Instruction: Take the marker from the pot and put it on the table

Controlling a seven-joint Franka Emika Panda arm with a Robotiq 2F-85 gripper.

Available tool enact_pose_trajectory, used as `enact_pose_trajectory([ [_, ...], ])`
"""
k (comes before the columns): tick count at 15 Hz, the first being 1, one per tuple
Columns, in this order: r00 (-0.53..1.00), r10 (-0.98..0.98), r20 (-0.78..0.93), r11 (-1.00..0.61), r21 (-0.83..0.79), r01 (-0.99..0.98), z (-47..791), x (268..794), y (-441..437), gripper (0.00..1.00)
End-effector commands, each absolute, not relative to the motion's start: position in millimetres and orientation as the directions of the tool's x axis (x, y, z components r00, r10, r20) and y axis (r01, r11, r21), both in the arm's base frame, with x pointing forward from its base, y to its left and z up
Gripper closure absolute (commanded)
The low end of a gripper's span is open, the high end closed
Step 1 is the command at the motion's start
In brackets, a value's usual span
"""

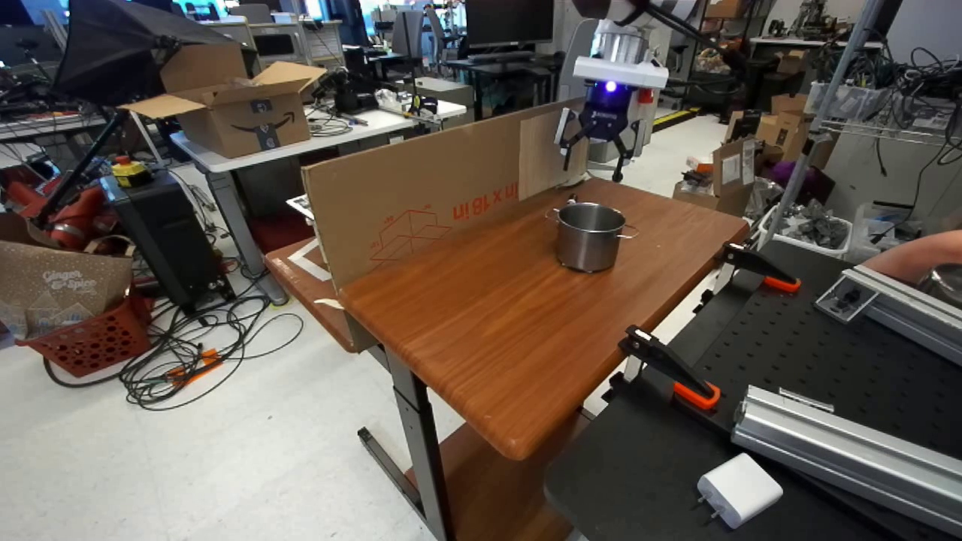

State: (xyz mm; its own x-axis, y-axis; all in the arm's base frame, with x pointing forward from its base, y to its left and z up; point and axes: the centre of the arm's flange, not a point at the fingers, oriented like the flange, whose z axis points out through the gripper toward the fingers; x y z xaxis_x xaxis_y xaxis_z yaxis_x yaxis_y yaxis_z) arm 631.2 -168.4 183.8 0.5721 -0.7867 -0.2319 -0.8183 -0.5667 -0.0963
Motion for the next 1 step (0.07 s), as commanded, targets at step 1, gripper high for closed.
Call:
enact_pose_trajectory([
  [1,0.572,-0.787,-0.231,-0.567,-0.097,-0.818,183.9,631.3,-168.4,0.0],
])
